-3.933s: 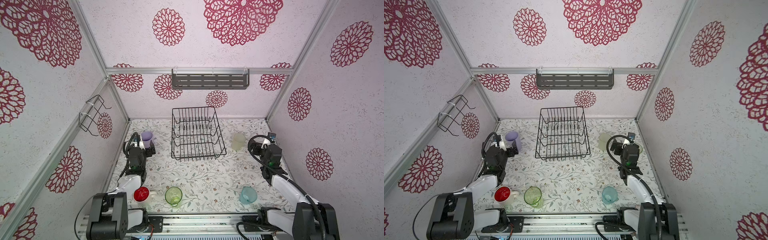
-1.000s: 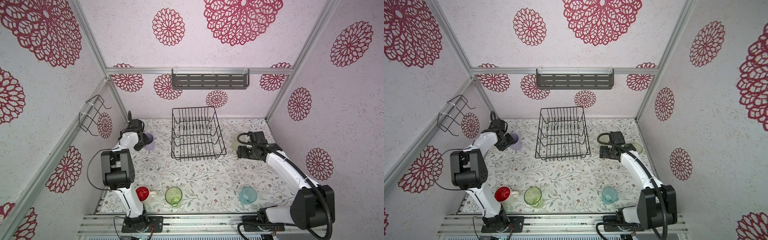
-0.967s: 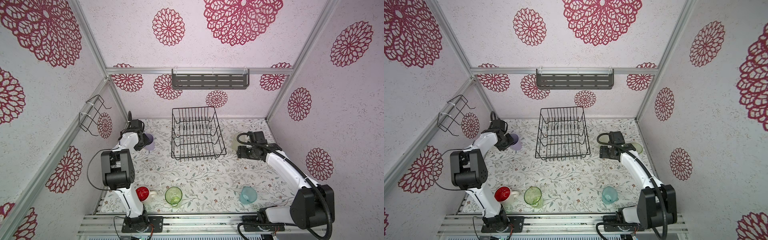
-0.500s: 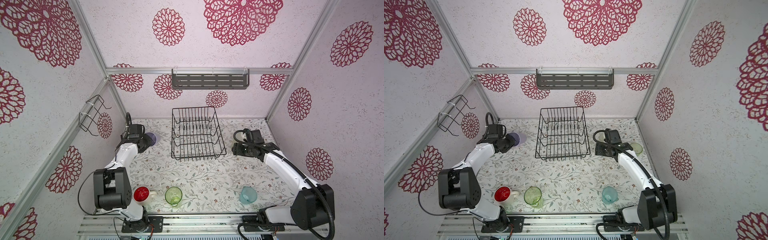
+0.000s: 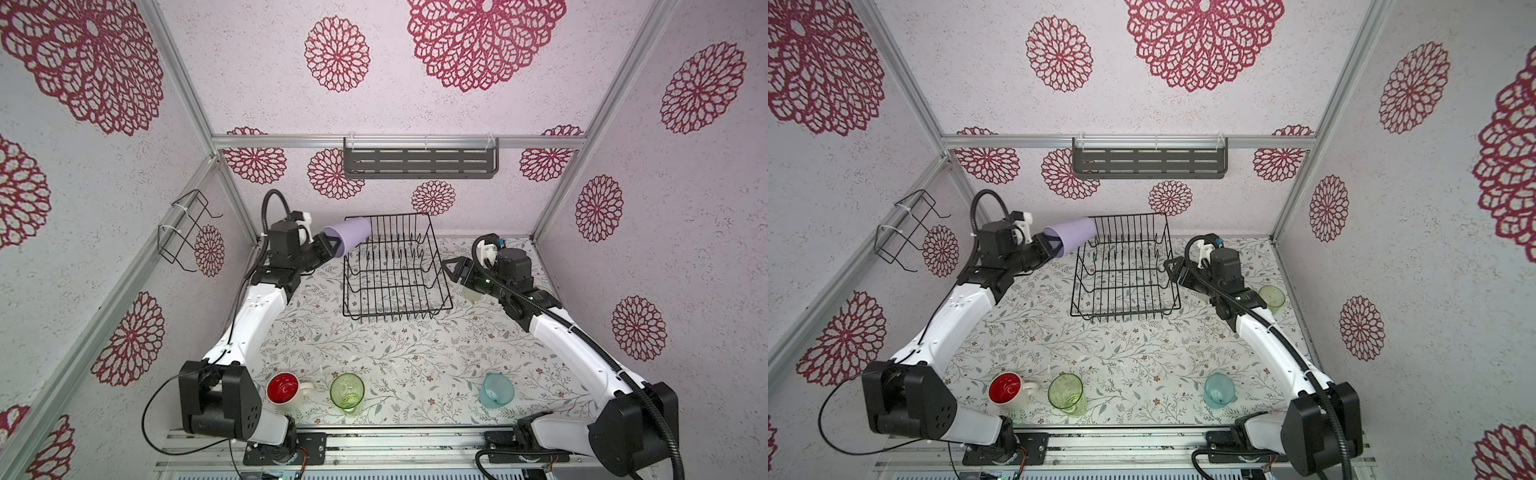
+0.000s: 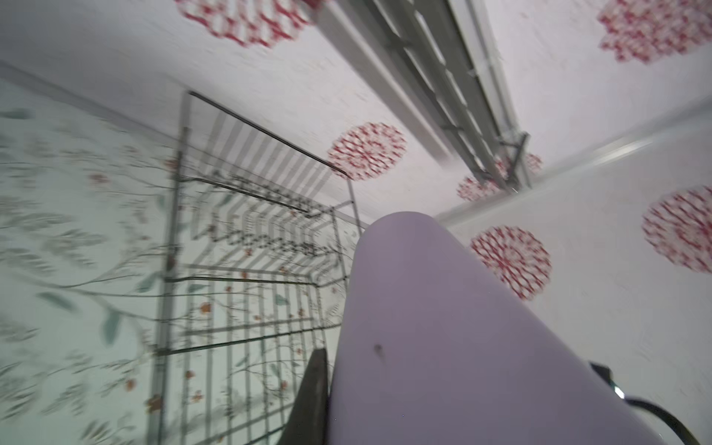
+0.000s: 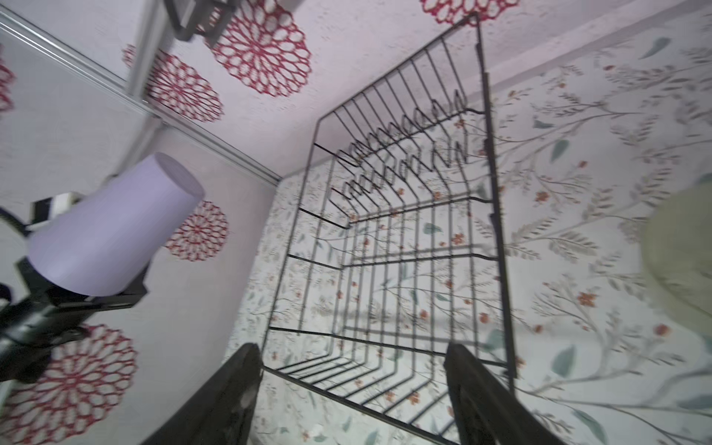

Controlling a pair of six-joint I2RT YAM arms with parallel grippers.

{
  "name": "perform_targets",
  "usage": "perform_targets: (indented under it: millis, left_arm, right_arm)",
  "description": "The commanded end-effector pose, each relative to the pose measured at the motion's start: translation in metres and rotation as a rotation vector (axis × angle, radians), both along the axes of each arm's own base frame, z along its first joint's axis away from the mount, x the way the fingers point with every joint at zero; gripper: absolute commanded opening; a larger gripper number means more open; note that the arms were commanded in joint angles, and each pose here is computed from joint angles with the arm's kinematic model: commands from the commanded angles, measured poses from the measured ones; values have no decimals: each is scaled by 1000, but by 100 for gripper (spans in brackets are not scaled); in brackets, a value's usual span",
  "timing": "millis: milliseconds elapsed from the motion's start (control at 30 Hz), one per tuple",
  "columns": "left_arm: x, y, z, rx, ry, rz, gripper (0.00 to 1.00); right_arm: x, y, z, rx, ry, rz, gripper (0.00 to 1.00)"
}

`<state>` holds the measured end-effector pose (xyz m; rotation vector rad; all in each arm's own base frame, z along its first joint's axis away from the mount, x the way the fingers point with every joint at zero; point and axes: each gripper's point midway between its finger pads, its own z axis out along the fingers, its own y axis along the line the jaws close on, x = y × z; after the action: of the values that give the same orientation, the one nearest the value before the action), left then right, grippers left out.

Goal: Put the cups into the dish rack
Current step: 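Carry the lavender cup over the rack while the right gripper reaches for it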

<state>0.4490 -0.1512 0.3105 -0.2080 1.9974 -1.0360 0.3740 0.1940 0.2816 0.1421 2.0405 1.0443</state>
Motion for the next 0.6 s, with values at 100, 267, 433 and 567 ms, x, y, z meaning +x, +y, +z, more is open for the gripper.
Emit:
perform_targets:
  millis: [100, 267, 433, 567]
  left_arm:
    - [-37, -74, 47, -101, -182, -304, 1]
    - [-57, -105, 42, -140, -179, -445, 1]
    - [-68, -128, 34, -164, -135, -513, 5]
    - [-70, -137, 30, -200, -103, -543, 5]
  right_arm:
    - [-14, 14, 69, 302, -116, 58, 88]
    - [-25, 31, 88, 447, -132, 187, 99]
    - [-41, 47, 106, 562, -177, 314, 99]
    - [-50, 57, 114, 561, -224, 378, 99]
